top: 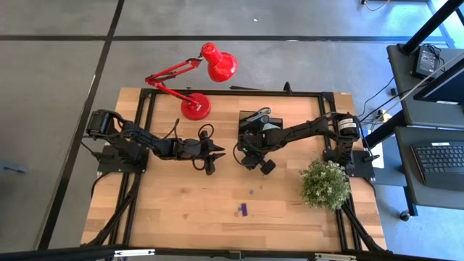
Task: Pick and place office supplies into organizer
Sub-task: Put the top pink binder clip into the black desk organizer
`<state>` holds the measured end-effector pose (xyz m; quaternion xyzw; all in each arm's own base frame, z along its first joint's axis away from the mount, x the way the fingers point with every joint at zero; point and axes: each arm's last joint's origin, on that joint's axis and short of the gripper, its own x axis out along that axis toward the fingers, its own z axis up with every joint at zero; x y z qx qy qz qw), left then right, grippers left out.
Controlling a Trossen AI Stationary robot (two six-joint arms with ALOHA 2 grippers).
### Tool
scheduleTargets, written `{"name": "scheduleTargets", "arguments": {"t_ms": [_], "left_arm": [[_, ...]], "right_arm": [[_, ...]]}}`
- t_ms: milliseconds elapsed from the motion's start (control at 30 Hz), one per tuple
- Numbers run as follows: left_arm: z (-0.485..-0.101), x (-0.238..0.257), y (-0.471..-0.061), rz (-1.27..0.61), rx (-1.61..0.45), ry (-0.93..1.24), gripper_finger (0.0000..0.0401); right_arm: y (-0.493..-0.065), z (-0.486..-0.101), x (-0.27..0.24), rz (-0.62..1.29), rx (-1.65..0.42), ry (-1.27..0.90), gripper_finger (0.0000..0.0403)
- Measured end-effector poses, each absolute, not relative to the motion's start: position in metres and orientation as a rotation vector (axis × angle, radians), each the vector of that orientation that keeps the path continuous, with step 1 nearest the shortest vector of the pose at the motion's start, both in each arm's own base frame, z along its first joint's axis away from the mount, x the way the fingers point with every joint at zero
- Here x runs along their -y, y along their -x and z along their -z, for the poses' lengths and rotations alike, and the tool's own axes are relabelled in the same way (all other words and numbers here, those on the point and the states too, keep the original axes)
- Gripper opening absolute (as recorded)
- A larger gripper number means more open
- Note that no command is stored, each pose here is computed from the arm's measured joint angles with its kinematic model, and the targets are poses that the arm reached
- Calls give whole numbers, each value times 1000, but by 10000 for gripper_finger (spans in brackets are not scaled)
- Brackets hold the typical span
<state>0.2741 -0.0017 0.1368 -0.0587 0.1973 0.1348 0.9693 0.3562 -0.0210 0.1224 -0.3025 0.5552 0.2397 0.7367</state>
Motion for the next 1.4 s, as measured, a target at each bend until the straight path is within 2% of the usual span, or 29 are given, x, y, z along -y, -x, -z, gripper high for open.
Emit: {"name": "scheduleTargets", "arguments": {"t_ms": [200,500,600,733,867,1033,1167,1400], "left_arm": [[-137,2,-274,-272,-399,118,88],[-137,2,-274,-273,-399,119,88],[-137,2,-274,-273,-399,118,88],[-137,2,-274,-272,-399,118,88],[-137,2,-274,-272,-399,118,88],[-137,2,-274,-272,-397,119,88],[-137,2,-274,-272,-397,119,88],[-137,2,-274,-272,-400,118,88]], "right_arm": [[-355,-123,21,-515,-1230,652,26],[-344,-147,25,-346,-1301,654,36],[-338,-160,22,-341,-1309,652,60],[-329,-173,23,-310,-1328,608,113],[-323,-178,21,-337,-1356,600,166],[-315,-175,14,-430,-1421,654,202],[-311,-172,5,-553,-1432,752,209],[-319,-173,-3,-610,-1332,862,201]]}}
